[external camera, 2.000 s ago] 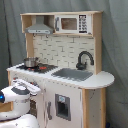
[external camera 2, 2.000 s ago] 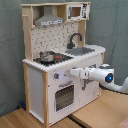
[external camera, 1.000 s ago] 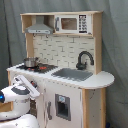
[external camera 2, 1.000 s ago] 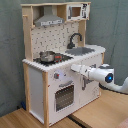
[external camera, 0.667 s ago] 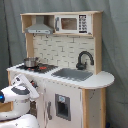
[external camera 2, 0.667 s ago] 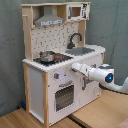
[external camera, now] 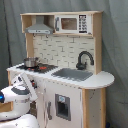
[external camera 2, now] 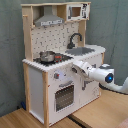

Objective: Play with the kitchen

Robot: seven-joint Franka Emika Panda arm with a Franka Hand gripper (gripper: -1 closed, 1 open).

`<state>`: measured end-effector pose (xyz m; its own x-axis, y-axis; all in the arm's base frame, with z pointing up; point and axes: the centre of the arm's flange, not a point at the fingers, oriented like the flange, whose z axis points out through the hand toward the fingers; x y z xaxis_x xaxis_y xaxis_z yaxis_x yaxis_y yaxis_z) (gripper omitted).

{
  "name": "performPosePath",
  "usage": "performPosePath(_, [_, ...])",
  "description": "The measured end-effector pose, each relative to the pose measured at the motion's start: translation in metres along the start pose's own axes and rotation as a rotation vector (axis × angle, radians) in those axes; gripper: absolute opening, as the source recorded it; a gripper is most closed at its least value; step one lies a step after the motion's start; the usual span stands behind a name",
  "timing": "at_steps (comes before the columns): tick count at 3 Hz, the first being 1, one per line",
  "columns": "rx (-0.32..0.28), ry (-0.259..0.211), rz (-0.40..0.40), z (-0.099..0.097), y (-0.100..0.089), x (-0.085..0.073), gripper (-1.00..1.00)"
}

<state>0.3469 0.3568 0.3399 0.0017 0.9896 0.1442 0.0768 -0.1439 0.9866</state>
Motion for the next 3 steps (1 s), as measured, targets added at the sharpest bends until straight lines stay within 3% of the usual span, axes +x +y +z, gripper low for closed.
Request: performPosePath(3, [-0.007,0.000,0.325,-0.0005,0.0000,0.0004,-1.00])
